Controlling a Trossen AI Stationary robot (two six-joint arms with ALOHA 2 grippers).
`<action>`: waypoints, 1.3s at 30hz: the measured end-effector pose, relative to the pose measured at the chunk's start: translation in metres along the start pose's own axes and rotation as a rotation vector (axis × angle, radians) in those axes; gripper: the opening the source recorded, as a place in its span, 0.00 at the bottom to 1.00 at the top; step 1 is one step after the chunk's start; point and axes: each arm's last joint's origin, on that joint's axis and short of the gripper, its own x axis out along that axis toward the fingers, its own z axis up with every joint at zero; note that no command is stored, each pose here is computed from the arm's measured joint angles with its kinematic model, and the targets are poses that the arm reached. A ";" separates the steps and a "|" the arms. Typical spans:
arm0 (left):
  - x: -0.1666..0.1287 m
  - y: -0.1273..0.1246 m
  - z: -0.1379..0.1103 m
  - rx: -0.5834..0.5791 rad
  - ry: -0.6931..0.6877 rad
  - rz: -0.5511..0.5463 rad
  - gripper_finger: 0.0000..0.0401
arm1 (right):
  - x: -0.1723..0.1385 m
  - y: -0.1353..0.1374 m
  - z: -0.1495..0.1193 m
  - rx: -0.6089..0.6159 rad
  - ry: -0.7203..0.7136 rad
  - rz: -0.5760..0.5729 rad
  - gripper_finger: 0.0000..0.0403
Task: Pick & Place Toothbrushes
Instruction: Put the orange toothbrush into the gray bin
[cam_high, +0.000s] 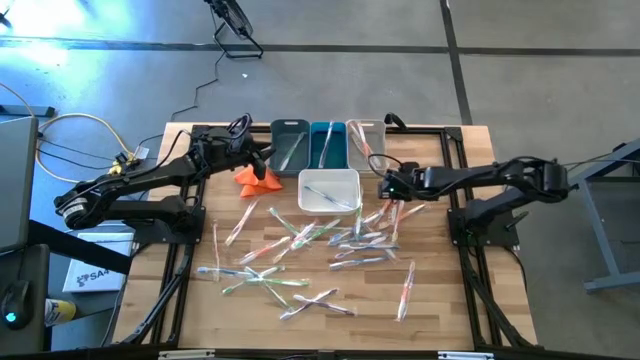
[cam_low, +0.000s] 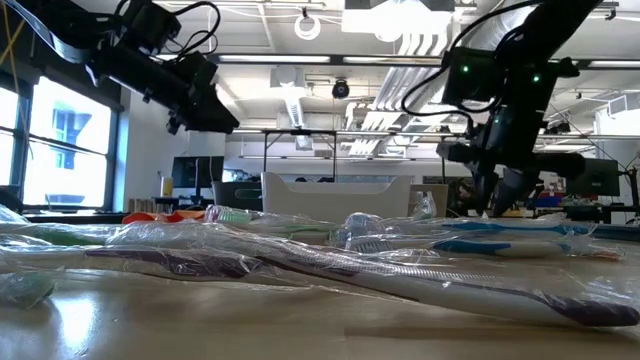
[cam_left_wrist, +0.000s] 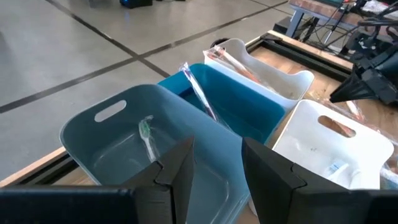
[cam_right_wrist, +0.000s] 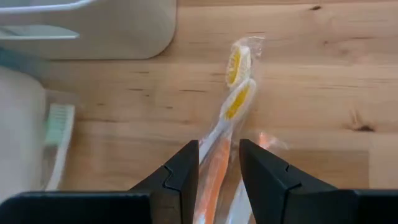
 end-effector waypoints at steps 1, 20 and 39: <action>0.000 0.000 0.000 0.000 0.004 0.001 0.33 | 0.002 0.001 0.000 0.001 -0.004 -0.002 0.27; 0.000 0.000 -0.001 0.000 0.010 0.002 0.33 | 0.014 0.003 0.002 0.019 -0.171 -0.071 0.27; 0.000 0.000 -0.001 0.000 0.010 0.002 0.33 | 0.020 -0.006 -0.003 0.077 -0.193 -0.090 0.27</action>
